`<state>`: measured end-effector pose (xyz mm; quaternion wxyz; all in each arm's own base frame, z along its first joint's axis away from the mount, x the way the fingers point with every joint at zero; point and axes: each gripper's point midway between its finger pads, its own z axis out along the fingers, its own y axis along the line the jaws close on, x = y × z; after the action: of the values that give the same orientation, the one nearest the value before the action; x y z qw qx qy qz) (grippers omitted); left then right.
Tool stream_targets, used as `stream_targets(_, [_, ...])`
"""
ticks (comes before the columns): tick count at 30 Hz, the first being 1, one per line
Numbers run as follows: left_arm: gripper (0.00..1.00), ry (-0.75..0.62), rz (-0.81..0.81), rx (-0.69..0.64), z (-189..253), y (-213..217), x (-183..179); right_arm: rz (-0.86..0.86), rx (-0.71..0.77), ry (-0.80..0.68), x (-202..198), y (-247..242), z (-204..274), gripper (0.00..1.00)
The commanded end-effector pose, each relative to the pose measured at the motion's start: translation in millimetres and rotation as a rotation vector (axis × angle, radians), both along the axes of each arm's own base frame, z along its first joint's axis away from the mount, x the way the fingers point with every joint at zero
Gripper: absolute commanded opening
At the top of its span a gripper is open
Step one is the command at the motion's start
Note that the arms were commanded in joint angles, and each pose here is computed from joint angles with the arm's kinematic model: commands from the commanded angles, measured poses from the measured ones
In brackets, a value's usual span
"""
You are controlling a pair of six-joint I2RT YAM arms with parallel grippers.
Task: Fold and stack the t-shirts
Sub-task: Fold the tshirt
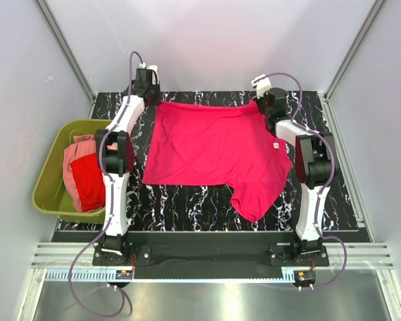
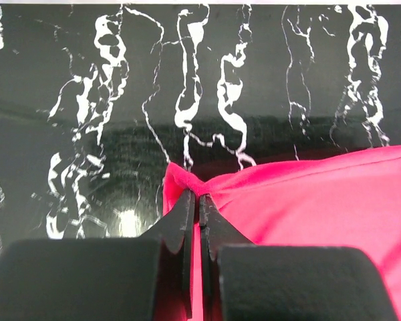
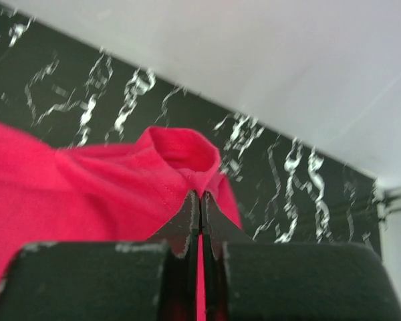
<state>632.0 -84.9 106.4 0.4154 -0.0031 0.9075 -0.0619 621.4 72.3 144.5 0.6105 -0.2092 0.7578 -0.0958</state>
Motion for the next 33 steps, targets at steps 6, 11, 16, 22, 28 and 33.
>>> stream_targets(6, [0.00,-0.063,0.024,0.108,63.5,9.7,-18.5,-0.142,0.075,0.095,-40.8,-2.6,19.4,0.00])
stream_targets(11, [0.00,-0.033,0.014,0.163,60.3,9.9,-30.4,-0.175,0.117,0.168,-64.6,-4.9,19.1,0.00])
stream_targets(16, [0.00,0.002,-0.007,0.215,51.3,7.2,-40.3,-0.196,0.124,0.231,-90.5,1.9,6.6,0.00])
stream_targets(22, [0.00,0.052,0.001,0.319,41.0,5.4,-54.3,-0.233,0.138,0.368,-121.1,13.8,-26.7,0.00])
stream_targets(28, [0.07,0.116,0.021,0.365,32.8,4.8,-69.9,-0.312,0.254,0.487,-152.4,20.7,-43.4,0.02])
stream_targets(33, [0.36,0.123,0.102,0.367,52.8,9.7,-84.4,-0.304,0.365,0.512,-172.9,29.3,-16.5,0.18])
